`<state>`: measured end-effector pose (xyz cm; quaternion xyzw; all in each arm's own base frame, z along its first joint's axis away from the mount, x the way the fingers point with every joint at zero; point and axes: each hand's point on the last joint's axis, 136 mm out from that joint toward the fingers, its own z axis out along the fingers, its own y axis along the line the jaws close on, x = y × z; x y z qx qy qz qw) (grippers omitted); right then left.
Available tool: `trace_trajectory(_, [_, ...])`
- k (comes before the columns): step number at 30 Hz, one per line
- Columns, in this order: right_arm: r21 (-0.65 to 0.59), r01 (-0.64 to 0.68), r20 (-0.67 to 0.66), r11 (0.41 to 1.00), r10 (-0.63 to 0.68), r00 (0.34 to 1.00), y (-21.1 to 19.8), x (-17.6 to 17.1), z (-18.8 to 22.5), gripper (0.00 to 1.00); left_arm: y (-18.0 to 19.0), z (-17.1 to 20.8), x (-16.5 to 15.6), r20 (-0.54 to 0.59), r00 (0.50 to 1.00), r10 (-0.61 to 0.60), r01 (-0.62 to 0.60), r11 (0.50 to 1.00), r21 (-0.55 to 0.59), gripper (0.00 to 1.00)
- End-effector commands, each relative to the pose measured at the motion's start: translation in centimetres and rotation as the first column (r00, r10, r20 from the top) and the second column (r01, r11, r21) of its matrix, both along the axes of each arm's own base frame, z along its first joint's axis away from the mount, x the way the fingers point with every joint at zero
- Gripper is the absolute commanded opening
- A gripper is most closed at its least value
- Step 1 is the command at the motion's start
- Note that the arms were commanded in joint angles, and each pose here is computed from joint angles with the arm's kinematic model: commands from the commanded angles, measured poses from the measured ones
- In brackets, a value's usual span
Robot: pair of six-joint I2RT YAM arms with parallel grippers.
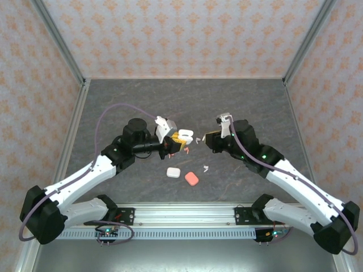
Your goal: Insert wireless bluetooth earbuds into charging case
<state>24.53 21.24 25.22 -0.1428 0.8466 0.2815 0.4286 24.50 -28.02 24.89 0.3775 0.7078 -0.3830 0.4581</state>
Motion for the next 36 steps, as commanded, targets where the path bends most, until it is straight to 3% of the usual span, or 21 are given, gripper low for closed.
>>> trace_trajectory(1, [0.049, -0.018, 0.119, 0.999, 0.012, 0.993, -0.1, 0.0, 4.1, 0.20, -1.0, 1.2, -0.1, 0.022, 0.999, -0.037, 0.038, 0.998, -0.044, 0.00])
trace_trajectory(11, [0.139, -0.219, 0.244, 0.966, 0.181, 0.953, 3.9, -1.6, 8.2, 0.19, -2.4, 1.0, -0.3, 0.011, 0.995, -0.096, 0.096, 0.995, -0.034, 0.00])
trace_trajectory(22, [0.103, -0.273, 0.194, 0.957, 0.250, 0.949, 6.2, -1.9, 5.6, 0.19, -2.5, 1.2, -0.3, 0.021, 0.995, -0.094, 0.095, 0.995, -0.035, 0.00])
trace_trajectory(36, [0.062, -0.243, 0.152, 0.968, 0.231, 0.961, 5.9, -1.5, 3.0, 0.19, -2.6, 1.6, -0.2, 0.026, 0.995, -0.095, 0.096, 0.995, -0.037, 0.00])
